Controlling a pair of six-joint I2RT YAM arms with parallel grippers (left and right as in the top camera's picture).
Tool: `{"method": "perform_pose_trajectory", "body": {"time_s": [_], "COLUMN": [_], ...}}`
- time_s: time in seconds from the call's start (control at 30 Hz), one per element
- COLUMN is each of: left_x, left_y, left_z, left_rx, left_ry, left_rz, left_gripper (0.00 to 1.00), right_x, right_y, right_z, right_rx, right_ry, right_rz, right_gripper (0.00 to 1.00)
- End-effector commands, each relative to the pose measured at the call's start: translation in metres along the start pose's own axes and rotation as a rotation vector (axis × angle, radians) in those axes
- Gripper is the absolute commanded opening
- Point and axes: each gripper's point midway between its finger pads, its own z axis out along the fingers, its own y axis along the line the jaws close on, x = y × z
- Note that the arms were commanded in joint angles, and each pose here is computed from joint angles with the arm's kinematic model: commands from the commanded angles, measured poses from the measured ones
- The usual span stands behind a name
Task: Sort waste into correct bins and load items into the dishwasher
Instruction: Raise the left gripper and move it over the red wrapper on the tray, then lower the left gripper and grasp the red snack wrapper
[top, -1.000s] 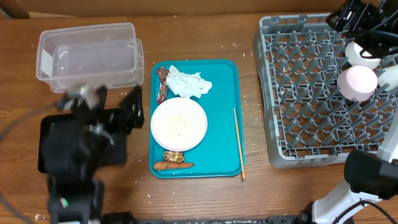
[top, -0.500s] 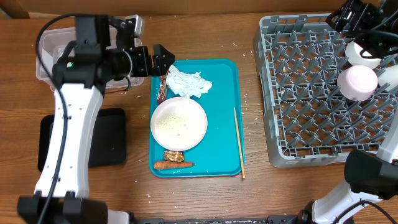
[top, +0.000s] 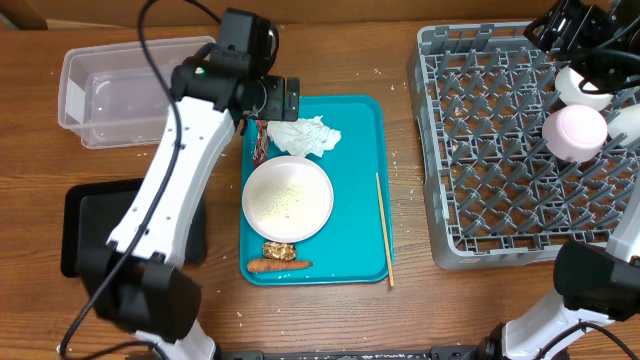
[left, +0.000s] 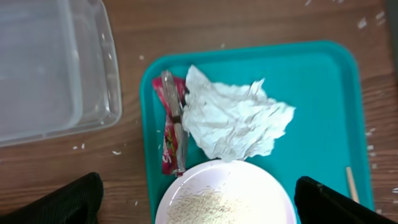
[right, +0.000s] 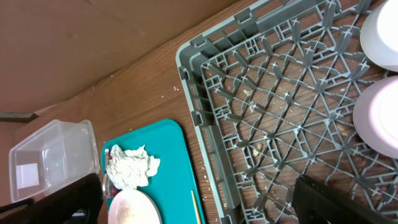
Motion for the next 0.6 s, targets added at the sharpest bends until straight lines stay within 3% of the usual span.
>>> {"method": "perform_pose_trajectory", "body": {"time_s": [0.0,0.27,0.37,0.5,0.57], "left_x": [0.011,0.068,0.079,0.086,0.086], "left_y": [0.002,-0.015,-0.011,0.0,0.007], "left_z": [0.033,0.087,0.103,0.118,0.12], "left_rx": [-0.031,0.057,0.044,0.039,0.029], "left_ry": [0.086,0.361,0.414,0.453,0.454], "left_rz": [-0.005,-0.014,-0.02,-0.052,-0.062], "left_gripper": [1.0,0.99,0.95,0.78,0.77], "right_x": [-0.003,-0.003,-0.003,-0.003,-0.003], "right_y": [0.004,0.004,0.004,0.004,0.004], "right_z": [-0.007,-0.008,-0.007,-0.007,-0.007], "right_rx": [-0.004,-0.004,-0.004,-0.004,-0.004], "right_ry": [-0.025,-0.025,-0.025,-0.025,-0.025], "right_rz": [-0.008,-0.008,-0.008,-0.008,-0.008], "right_gripper": [1.0,1.0,1.0,1.0,1.0]}}
